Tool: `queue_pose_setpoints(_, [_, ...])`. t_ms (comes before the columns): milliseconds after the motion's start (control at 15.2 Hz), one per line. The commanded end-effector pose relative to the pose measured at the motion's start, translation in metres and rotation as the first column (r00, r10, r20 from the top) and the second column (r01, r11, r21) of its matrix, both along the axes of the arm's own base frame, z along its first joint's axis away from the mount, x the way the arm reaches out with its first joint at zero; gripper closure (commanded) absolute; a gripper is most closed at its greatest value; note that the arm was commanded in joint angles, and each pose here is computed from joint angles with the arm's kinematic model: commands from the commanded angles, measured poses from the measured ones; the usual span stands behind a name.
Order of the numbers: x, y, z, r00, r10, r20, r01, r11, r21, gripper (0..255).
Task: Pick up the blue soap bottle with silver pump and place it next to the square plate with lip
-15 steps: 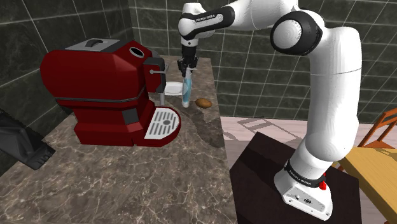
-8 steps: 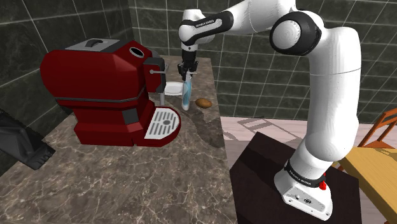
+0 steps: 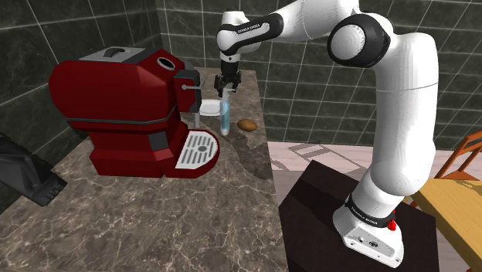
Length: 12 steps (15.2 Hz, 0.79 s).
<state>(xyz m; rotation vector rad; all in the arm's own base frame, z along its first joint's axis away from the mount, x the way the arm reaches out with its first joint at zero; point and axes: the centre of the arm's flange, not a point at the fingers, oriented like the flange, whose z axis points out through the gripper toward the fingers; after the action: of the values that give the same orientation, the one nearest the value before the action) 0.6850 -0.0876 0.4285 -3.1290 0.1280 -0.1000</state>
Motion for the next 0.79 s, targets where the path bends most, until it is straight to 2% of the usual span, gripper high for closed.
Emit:
queue_pose_setpoints(0, [0.000, 0.000, 0.000, 1.000, 0.000, 0.000, 0.000, 1.000, 0.000, 0])
queue_pose_setpoints(264, [-0.003, 0.000, 0.050, 1.000, 0.000, 0.000, 0.000, 1.000, 0.000, 0])
queue_pose_setpoints(726, [-0.003, 0.000, 0.050, 1.000, 0.000, 0.000, 0.000, 1.000, 0.000, 0])
